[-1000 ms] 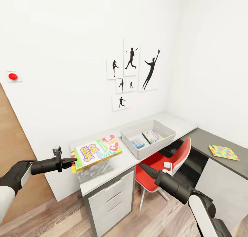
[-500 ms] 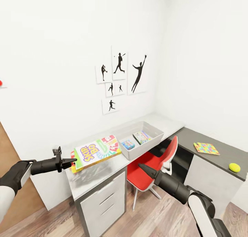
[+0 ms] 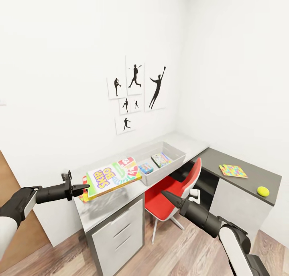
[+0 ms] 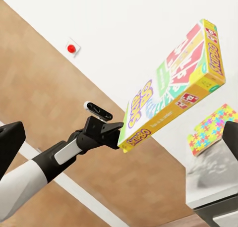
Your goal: Put all the toys in the child's room - the three board games (two on the bed and one on the table), the two jigsaw puzzles on the table, and the tennis ball on the table - inside the toy box on the table in the child's room.
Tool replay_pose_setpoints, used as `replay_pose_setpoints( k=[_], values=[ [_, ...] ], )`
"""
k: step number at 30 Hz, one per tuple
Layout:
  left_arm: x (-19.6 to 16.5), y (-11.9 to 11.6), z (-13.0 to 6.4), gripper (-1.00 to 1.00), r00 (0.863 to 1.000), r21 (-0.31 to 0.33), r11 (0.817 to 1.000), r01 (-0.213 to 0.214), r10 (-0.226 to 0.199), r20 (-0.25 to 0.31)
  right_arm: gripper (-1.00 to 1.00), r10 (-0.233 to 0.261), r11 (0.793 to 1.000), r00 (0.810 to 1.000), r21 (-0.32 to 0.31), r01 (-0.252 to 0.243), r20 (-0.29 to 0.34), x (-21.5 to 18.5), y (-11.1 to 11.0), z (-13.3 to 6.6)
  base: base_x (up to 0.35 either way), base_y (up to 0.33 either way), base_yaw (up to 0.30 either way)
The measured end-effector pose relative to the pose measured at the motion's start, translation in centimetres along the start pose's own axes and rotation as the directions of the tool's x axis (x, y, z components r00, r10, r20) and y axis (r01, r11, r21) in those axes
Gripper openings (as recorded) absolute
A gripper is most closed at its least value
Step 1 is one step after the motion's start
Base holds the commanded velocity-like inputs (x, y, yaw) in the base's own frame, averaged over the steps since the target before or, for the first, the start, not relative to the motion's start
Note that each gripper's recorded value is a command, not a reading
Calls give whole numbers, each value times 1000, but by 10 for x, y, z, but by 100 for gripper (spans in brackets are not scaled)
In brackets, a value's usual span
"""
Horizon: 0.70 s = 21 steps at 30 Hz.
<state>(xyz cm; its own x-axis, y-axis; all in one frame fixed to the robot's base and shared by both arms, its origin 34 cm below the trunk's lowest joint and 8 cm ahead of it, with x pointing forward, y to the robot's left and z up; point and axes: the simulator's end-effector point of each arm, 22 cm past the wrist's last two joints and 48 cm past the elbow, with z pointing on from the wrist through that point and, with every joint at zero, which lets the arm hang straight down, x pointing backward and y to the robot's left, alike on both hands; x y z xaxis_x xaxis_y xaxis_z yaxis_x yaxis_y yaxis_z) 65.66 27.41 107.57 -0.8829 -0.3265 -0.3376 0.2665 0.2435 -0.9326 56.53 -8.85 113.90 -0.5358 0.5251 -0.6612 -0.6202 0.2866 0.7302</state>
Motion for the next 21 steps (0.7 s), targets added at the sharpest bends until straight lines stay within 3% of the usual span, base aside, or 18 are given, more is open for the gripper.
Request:
replay_pose_setpoints(
  k=[21],
  values=[
    [1,-19,-4,-100,1000,3,1000,-2,2,0,100,-1,1000,1000,-2,1,0,-8,18,-1,0,0,-6]
  ],
)
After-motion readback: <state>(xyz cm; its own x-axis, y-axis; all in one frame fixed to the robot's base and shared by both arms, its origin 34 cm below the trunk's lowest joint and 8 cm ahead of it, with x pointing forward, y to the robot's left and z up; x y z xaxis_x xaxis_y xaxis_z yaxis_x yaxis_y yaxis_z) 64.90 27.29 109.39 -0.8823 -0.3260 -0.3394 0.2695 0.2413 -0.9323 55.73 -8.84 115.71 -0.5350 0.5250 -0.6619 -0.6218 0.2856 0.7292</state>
